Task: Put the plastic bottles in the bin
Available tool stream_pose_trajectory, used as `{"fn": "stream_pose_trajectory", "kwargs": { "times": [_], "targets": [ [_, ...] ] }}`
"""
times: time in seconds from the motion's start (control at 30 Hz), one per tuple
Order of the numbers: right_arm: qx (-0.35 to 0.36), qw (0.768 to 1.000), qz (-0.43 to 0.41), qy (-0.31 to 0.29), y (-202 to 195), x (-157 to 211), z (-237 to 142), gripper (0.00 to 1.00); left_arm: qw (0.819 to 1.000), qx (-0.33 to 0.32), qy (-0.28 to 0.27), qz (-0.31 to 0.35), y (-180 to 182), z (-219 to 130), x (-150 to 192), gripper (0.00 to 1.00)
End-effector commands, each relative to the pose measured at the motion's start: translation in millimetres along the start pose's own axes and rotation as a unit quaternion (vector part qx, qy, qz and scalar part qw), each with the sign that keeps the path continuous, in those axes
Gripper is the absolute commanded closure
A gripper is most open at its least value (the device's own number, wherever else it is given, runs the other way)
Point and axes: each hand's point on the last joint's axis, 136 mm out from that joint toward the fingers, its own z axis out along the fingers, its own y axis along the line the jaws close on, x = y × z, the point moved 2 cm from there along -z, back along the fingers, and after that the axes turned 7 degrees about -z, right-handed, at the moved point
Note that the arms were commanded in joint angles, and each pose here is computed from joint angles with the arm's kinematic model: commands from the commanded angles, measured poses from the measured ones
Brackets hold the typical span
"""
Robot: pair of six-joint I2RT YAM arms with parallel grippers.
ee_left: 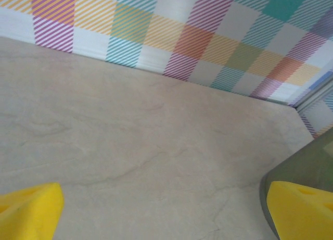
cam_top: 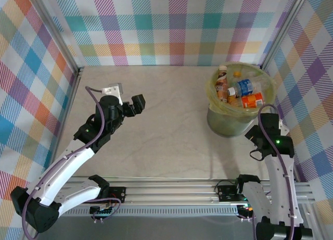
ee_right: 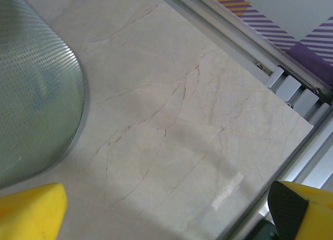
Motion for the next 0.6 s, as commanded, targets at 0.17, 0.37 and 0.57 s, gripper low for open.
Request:
{"fn": "stream_pose_trajectory", "kwargs": {
  "times": [0.17,0.37,0.57],
  "targets": [
    [-0.042,0.996,0.071,-0.035,6,-26,33,0.00,0.999,-0.035,-0.004,-0.032,26,2,4,0.00],
    [-0.083,0.991,0.085,-0.057,15,-38,55,0.02,0.998,-0.042,-0.002,-0.040,33,6,5,0.00],
    [-0.143,0.986,0.048,-0.072,39,-50,67,0.11,0.997,-0.051,0.004,-0.051,41,13,11,0.00]
  ]
}}
